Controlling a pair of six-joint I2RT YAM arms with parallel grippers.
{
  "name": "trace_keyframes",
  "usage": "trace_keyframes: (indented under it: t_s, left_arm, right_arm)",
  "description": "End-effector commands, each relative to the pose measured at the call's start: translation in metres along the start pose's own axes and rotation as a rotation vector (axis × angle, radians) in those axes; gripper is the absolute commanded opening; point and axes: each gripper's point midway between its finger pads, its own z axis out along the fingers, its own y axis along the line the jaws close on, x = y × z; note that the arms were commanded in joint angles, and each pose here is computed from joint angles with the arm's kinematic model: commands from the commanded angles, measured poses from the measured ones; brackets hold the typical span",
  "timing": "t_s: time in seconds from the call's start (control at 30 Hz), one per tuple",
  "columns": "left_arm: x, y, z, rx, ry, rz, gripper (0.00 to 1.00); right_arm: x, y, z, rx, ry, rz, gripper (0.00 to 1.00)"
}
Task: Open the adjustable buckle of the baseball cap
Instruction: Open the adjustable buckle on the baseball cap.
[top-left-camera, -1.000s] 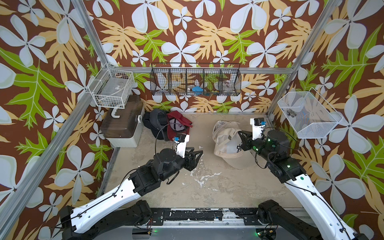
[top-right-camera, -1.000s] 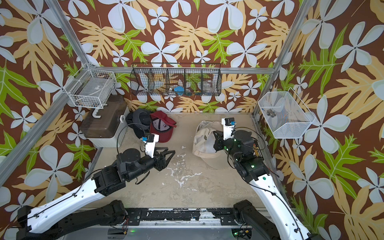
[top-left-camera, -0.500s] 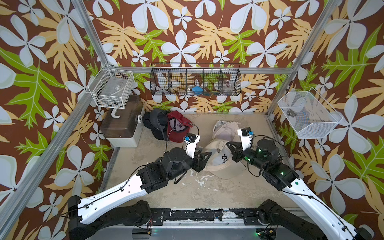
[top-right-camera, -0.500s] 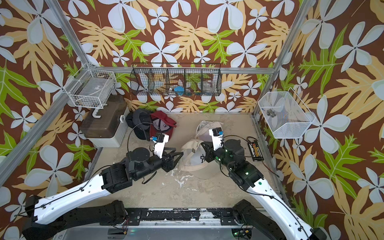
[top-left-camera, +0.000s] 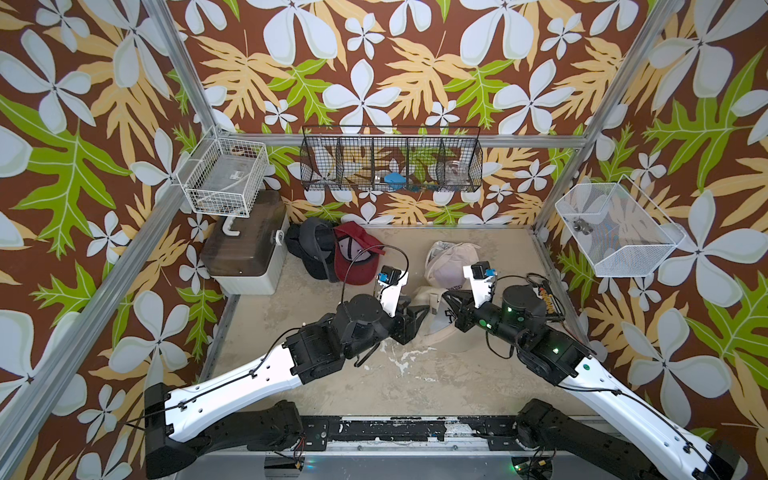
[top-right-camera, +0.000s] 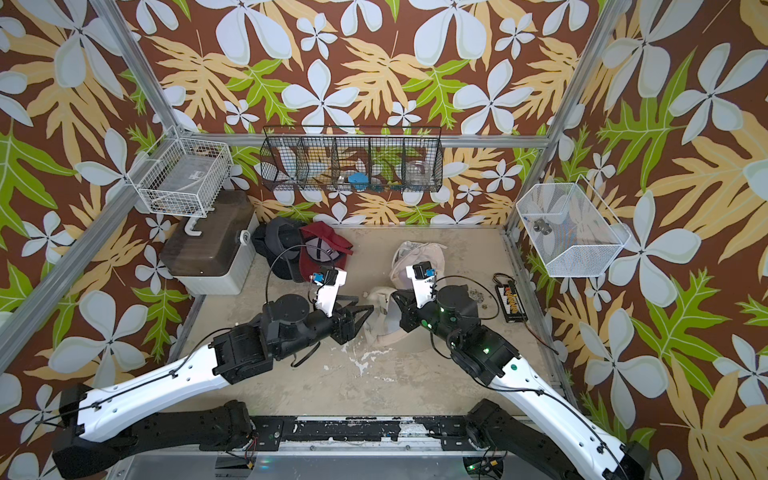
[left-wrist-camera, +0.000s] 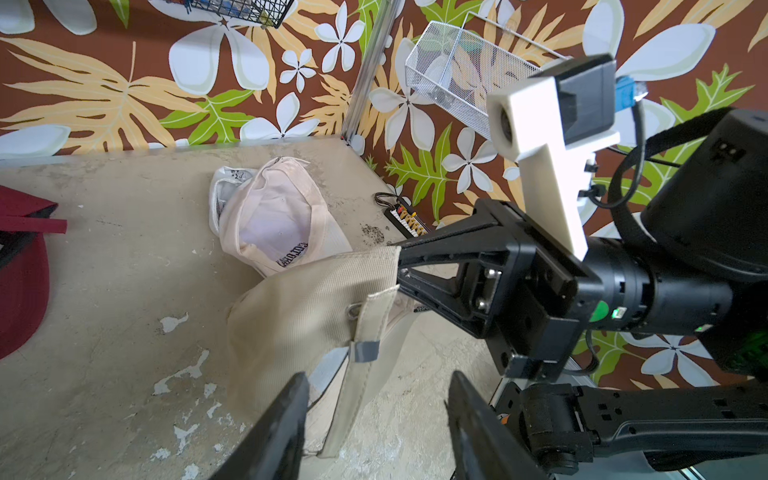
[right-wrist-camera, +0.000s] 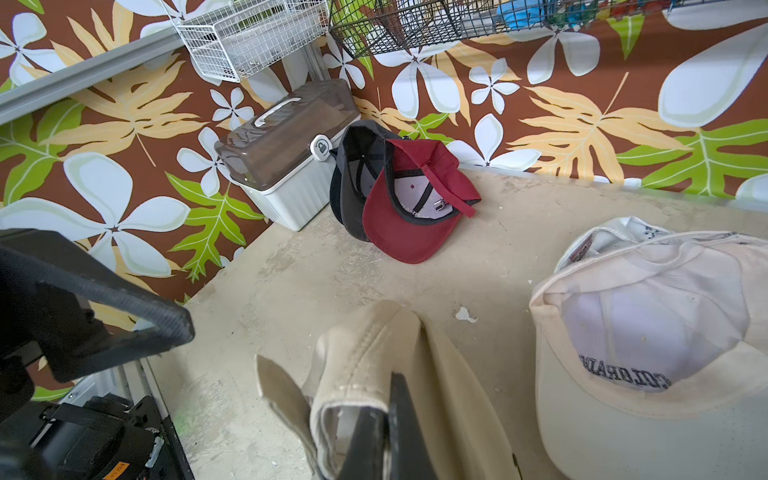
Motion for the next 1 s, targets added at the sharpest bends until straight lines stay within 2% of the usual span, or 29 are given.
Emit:
trace_keyframes:
  t_s: [0.0, 0.97]
  left_arm:
    - [-0.010, -0.007, 0.000, 0.016, -0.038, 0.010, 0.55]
    - [0.001, -0.006, 0.015, 0.007, -0.017, 0.024, 0.53]
  right_arm:
    - [-0.012, 0.007, 0.001, -0.014, -0.050, -0.004, 0.00]
    - [-0.014, 0.039, -0.002, -0.064, -0.057, -0.028, 0.00]
